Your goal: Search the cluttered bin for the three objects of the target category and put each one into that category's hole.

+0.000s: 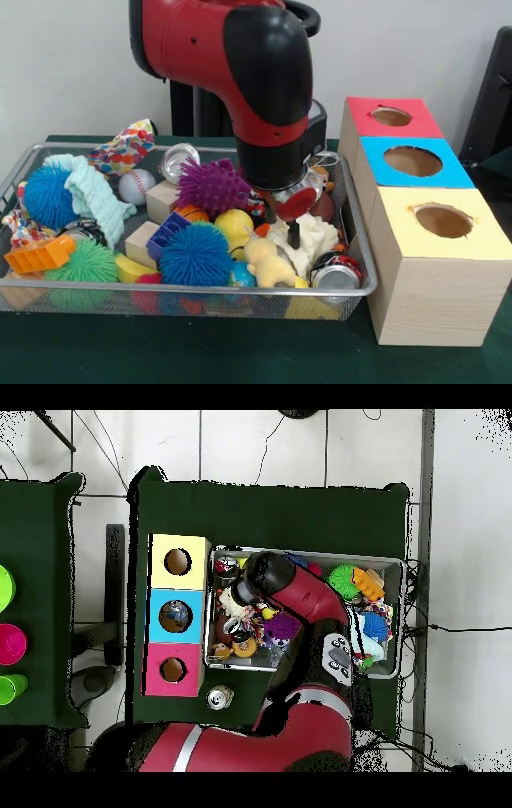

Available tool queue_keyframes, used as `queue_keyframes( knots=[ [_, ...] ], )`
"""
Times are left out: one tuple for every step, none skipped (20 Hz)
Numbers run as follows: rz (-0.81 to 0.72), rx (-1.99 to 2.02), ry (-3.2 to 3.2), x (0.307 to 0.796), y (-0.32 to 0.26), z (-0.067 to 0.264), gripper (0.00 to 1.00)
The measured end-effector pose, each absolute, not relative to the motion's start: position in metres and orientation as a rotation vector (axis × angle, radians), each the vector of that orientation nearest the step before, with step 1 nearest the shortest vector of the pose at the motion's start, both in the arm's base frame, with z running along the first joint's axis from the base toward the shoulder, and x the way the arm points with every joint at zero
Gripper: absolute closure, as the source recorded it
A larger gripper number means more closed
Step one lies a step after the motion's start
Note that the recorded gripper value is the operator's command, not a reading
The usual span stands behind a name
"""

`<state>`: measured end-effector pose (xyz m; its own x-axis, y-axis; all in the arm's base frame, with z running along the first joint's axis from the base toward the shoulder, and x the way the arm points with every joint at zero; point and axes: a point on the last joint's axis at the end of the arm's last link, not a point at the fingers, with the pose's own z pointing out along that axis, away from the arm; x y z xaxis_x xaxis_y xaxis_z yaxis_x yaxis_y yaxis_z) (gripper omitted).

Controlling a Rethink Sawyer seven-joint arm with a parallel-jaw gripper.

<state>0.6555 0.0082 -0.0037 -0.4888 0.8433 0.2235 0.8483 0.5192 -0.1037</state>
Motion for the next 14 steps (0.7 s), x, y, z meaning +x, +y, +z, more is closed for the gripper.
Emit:
queue_keyframes(
  knots=[
    [-0.022, -1.426, -2.513, 0.653, 0.009, -0.008, 0.0],
    [-0.014, -1.423, -2.51, 0.65, 0.009, -0.013, 0.0],
    [-0.009, -1.419, -2.51, 0.649, 0.011, -0.017, 0.0],
    [-0.003, -1.416, -2.511, 0.647, 0.012, -0.02, 0.0],
    [-0.002, -1.414, -2.516, 0.648, 0.015, -0.021, 0.0],
    [0.002, -1.411, -2.535, 0.65, 0.018, -0.02, 1.0],
    [0.002, -1.411, -2.537, 0.65, 0.018, -0.02, 1.0],
    [0.003, -1.41, -2.539, 0.651, 0.019, -0.02, 1.0],
    [0.004, -1.41, -2.541, 0.651, 0.019, -0.02, 1.0],
    [0.006, -1.407, -2.545, 0.65, 0.02, -0.021, 1.0],
    [0.007, -1.405, -2.544, 0.65, 0.021, -0.022, 1.0],
    [0.007, -1.405, -2.544, 0.65, 0.021, -0.022, 1.0],
    [0.008, -1.405, -2.543, 0.65, 0.021, -0.023, 1.0],
    [0.008, -1.405, -2.543, 0.649, 0.021, -0.023, 1.0]
  ],
)
